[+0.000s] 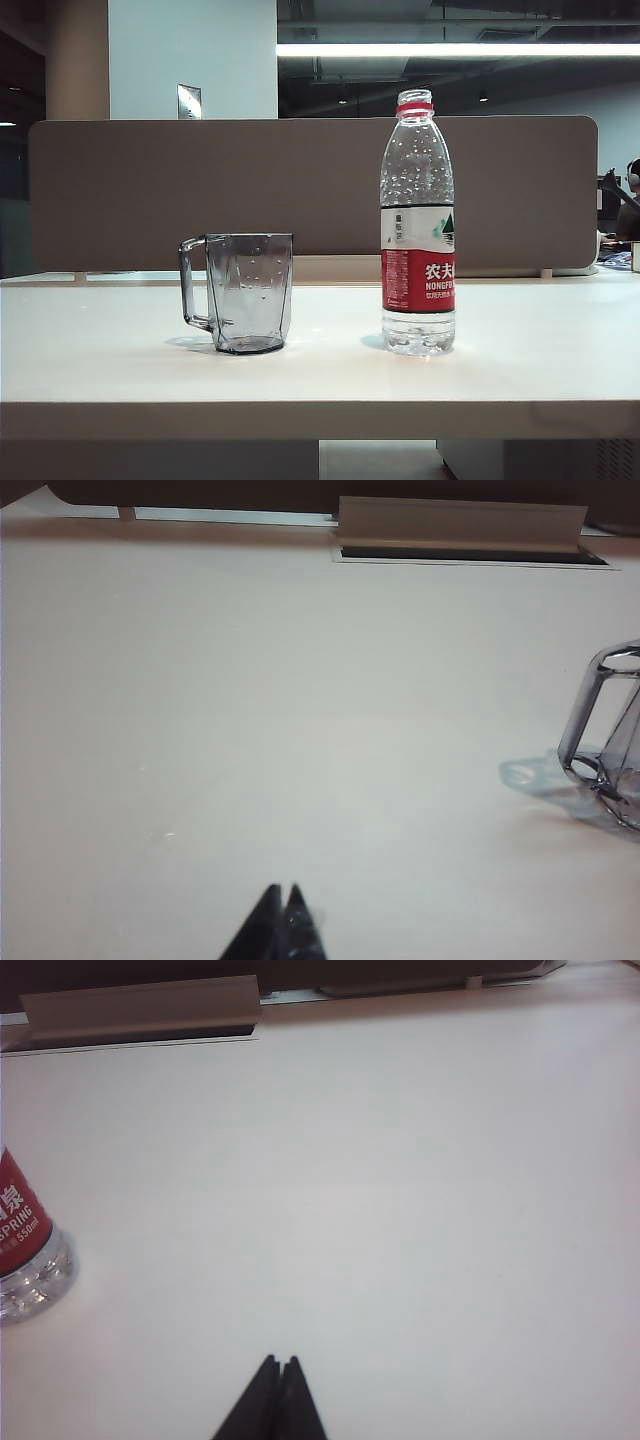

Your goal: Pick up the mineral water bottle on the table and pour a little water into the mug.

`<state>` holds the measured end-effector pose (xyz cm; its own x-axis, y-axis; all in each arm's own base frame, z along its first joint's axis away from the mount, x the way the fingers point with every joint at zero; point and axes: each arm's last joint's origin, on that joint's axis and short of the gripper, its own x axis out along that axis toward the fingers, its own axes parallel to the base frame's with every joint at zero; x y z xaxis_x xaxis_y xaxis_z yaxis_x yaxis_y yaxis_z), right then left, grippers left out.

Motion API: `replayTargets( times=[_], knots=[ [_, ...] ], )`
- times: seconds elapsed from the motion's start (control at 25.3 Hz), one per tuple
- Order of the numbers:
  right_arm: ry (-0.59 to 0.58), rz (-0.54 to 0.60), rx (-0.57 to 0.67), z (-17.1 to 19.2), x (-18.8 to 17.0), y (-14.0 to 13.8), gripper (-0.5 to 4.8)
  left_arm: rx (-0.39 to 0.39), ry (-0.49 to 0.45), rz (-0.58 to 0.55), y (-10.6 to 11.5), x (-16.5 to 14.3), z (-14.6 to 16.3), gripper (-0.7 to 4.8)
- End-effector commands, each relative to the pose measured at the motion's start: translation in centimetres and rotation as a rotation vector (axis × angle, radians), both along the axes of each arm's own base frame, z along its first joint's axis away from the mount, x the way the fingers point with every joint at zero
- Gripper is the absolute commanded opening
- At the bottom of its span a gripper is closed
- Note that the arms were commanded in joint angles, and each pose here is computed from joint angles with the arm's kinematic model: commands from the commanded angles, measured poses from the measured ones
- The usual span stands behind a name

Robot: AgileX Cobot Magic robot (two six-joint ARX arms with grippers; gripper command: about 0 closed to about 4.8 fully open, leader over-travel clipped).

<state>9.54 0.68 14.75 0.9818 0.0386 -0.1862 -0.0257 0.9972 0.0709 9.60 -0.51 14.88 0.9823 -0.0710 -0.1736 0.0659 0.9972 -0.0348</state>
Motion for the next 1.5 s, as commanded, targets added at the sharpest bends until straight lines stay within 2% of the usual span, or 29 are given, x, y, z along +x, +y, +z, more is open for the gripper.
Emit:
replayTargets(
  times=[0.04,0.47,0.51,0.59,0.67,0.75,0.91,0.99,1.19,1.31,1.38,1.42,1.5],
  knots=[
    [-0.006,-0.001,0.005,-0.1,0.1,0.0,-0.01,0.004,0.006,0.0,0.0,0.0,0.0,-0.05],
    [-0.003,0.033,0.011,-0.2,0.0,0.1,0.0,0.005,0.013,-0.001,0.0,0.0,0.2,-0.05],
    [-0.003,0.042,0.013,-0.2,0.0,0.1,0.09,0.006,0.032,-0.002,0.0,-0.1,0.5,-0.05],
    [-0.003,0.053,0.034,-0.1,0.0,0.2,0.84,0.009,0.092,-0.01,-0.1,-0.3,1.6,-0.05],
    [-0.004,0.066,0.063,0.0,0.0,0.2,1.0,0.017,0.135,-0.031,-0.4,-0.4,2.6,-0.05],
    [-0.031,0.101,0.075,0.3,0.0,0.3,0.99,0.026,0.179,-0.099,-1.0,-0.2,4.4,-0.05],
    [-0.072,0.124,0.095,1.8,-0.2,0.4,0.98,0.034,0.172,-0.196,-2.0,0.0,6.9,-0.05],
    [-0.103,0.134,0.222,3.3,-0.5,0.4,0.99,0.032,0.121,-0.308,-3.0,-0.5,8.9,-0.05],
    [-0.104,0.328,0.262,4.2,-0.9,1.0,1.03,0.03,0.097,-0.419,-3.9,-0.9,9.6,-0.05],
    [-0.123,0.414,0.291,5.0,-1.2,1.2,1.66,0.036,0.122,-0.432,-4.2,-0.7,9.4,-0.05],
    [-0.178,0.481,0.299,5.7,-1.3,1.3,2.54,0.042,0.14,-0.429,-4.3,-0.4,9.3,-0.05],
    [-0.203,0.501,0.32,6.0,-1.4,1.3,2.79,0.046,0.15,-0.424,-4.3,-0.3,9.2,-0.05],
    [-0.268,0.524,0.403,7.0,-1.5,1.4,2.84,0.049,0.165,-0.426,-4.4,-0.1,9.0,-0.05]
  ],
)
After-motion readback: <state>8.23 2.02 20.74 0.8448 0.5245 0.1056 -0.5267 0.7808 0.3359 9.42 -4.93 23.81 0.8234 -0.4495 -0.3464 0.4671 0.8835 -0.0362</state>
